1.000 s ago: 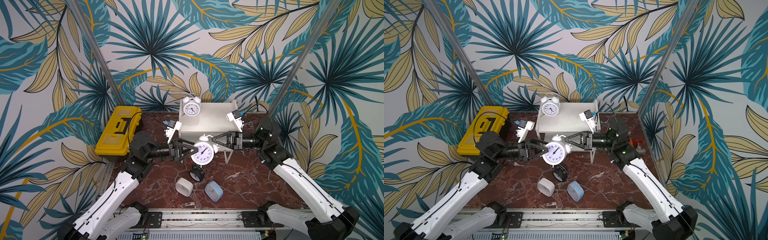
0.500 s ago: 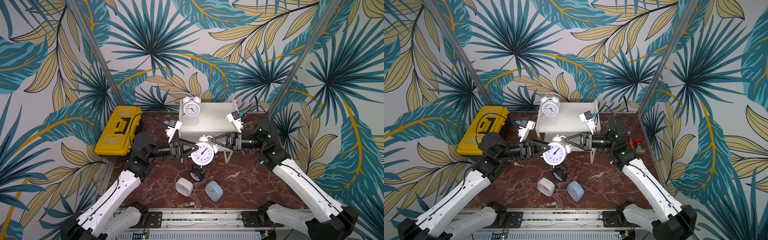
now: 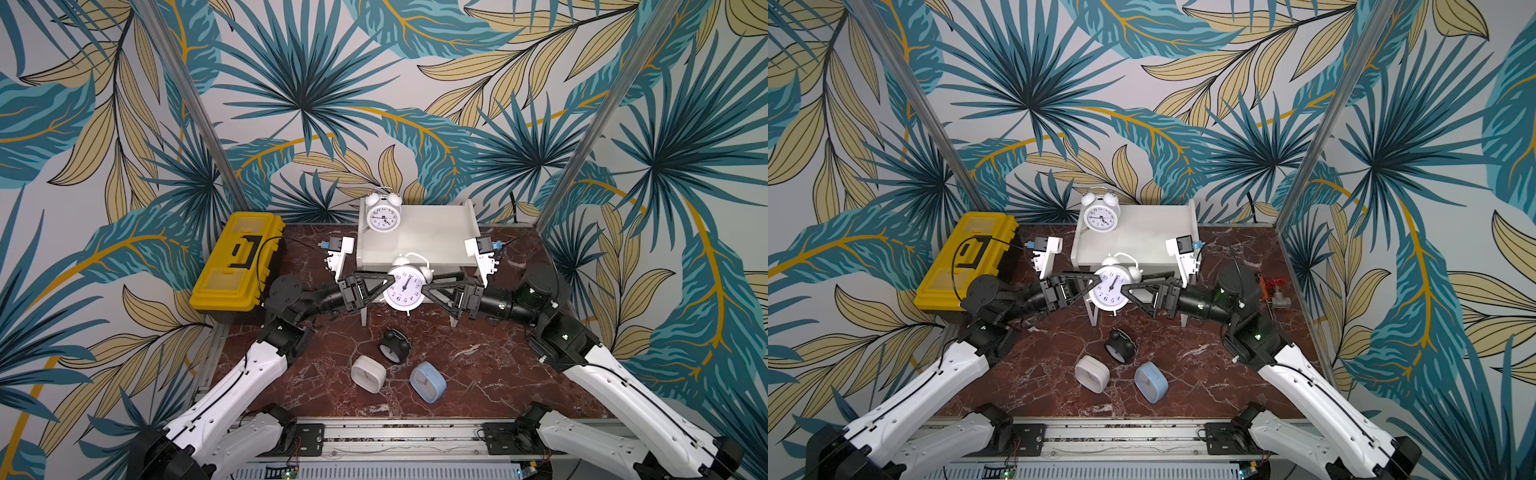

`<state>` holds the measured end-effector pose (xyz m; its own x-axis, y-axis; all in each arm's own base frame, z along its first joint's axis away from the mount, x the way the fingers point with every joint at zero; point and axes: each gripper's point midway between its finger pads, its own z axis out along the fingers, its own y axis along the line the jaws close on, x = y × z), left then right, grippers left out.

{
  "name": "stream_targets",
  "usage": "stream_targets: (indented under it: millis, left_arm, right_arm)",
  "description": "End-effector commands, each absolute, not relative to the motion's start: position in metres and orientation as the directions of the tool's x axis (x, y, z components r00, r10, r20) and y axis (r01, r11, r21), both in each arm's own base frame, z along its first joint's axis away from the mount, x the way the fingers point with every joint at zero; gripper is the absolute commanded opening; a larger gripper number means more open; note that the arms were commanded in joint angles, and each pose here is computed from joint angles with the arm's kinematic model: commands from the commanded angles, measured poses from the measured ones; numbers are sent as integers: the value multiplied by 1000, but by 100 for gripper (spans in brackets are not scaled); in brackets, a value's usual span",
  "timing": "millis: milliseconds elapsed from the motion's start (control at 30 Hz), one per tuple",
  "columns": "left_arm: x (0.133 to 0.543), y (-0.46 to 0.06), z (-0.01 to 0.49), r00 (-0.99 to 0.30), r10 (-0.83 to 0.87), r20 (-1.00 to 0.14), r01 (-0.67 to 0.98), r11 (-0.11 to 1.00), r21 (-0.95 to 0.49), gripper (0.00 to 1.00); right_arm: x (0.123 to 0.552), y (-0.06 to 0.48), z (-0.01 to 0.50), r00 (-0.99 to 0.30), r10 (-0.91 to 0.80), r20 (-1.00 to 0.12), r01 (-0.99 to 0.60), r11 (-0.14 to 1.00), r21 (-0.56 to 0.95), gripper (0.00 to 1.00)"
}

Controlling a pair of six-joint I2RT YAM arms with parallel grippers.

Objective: Place the alarm clocks on the shelf by style
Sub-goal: Pick up the alarm from the center of the board.

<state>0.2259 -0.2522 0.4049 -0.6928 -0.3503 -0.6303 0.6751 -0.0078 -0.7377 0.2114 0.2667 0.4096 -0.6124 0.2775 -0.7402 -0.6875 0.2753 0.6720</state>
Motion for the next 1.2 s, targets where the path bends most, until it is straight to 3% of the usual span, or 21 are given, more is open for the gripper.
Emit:
stream_targets:
  millis: [0,133,200,433,500,567,600,633,667,733,833,933,1167]
  left_arm:
    - [222,-246,429,-650,-421,-633,720,-77,-689,25]
    - [221,-247,427,-653,-415,-633,721,-83,-689,25]
    - [221,-247,424,-654,-417,-631,718,-79,-692,25]
    - [224,-247,419,-652,-422,-630,716,-68,-695,26]
    - [225,-248,420,-651,-414,-637,720,-69,-691,27]
    - [224,-250,420,-652,-401,-643,722,-72,-688,39]
    - [223,-251,421,-654,-393,-647,724,-78,-685,53]
    - [222,-253,422,-655,-378,-655,728,-84,-680,76]
    - [218,-255,422,-660,-347,-666,731,-93,-676,91]
    - [208,-261,423,-666,-263,-698,740,-114,-663,98]
    - [194,-265,424,-667,-160,-728,745,-144,-652,96]
    - [188,-265,419,-662,-111,-741,749,-114,-652,87]
    - [183,-257,423,-621,-145,-770,783,-66,-618,83]
  right_arm:
    - [235,262,403,-564,371,-738,-648,355,674,99]
    - [241,271,404,-587,385,-712,-641,317,699,93]
    - [239,278,409,-593,385,-707,-658,274,701,84]
    - [232,289,417,-609,354,-710,-691,204,694,35]
    - [231,291,418,-615,340,-712,-692,201,694,28]
    - [227,293,421,-617,316,-721,-701,196,685,24]
    - [227,293,422,-613,306,-729,-706,202,679,18]
    - [225,294,423,-606,288,-741,-716,206,666,17]
    - [223,294,424,-602,262,-754,-727,209,654,16]
    - [215,296,430,-599,201,-775,-752,190,631,17]
    - [215,296,430,-615,95,-782,-762,182,621,16]
    - [220,293,429,-631,41,-774,-759,175,628,15]
    - [227,286,425,-667,-26,-745,-740,141,657,16]
